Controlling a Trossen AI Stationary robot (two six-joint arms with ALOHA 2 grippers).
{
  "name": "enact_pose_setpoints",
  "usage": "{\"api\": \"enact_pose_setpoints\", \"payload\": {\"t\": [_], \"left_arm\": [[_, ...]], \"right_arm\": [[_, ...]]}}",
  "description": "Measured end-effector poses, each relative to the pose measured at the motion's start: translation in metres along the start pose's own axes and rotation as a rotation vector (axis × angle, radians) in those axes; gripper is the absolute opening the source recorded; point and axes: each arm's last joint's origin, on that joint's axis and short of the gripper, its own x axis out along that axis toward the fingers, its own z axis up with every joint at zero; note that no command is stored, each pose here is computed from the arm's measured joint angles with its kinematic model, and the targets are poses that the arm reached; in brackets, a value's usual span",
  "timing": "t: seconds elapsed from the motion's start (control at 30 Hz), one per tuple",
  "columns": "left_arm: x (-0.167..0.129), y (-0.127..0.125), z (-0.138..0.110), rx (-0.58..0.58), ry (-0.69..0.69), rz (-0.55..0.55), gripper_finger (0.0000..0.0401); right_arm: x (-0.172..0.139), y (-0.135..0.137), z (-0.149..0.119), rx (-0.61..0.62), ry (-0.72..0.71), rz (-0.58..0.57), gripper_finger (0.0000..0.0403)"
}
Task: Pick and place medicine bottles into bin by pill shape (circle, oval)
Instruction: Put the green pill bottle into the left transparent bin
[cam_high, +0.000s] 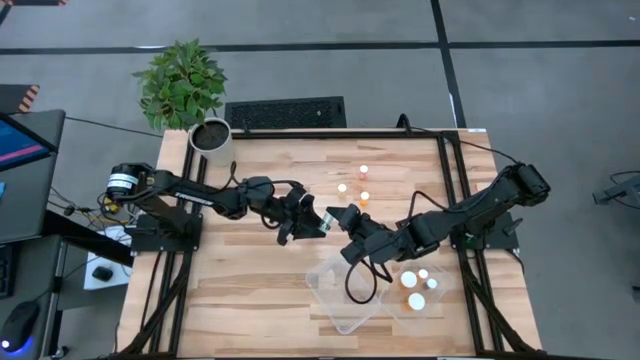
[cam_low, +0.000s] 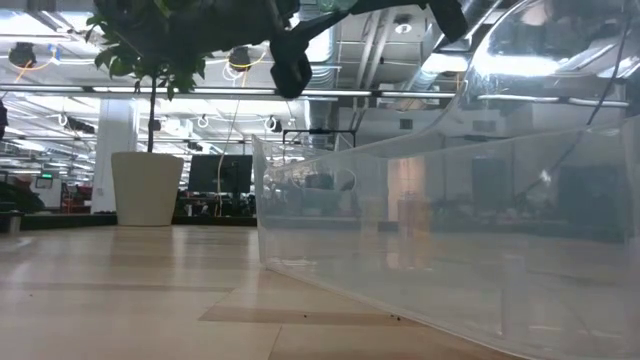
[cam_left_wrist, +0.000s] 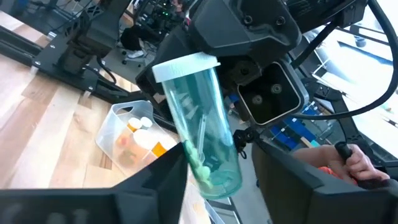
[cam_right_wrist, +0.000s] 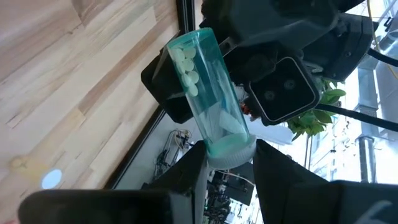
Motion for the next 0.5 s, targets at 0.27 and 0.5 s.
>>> {"api": "enact_pose_setpoints", "payload": {"t": [0.27, 0.5], "left_arm": [[-0.0001, 0.0019, -0.0014, -0.011, 0.003, 0.026, 0.0102], [0.0001, 0.0015, -0.0013, 0.003, 0.000, 0.026, 0.0112]], "right_arm": [[-0.0002, 0.0002, -0.0001, -0.010, 0.000, 0.002, 0.0116], [0.0002, 0.0005, -0.0006, 0.008, 0.007, 0.003, 0.0115]]}}
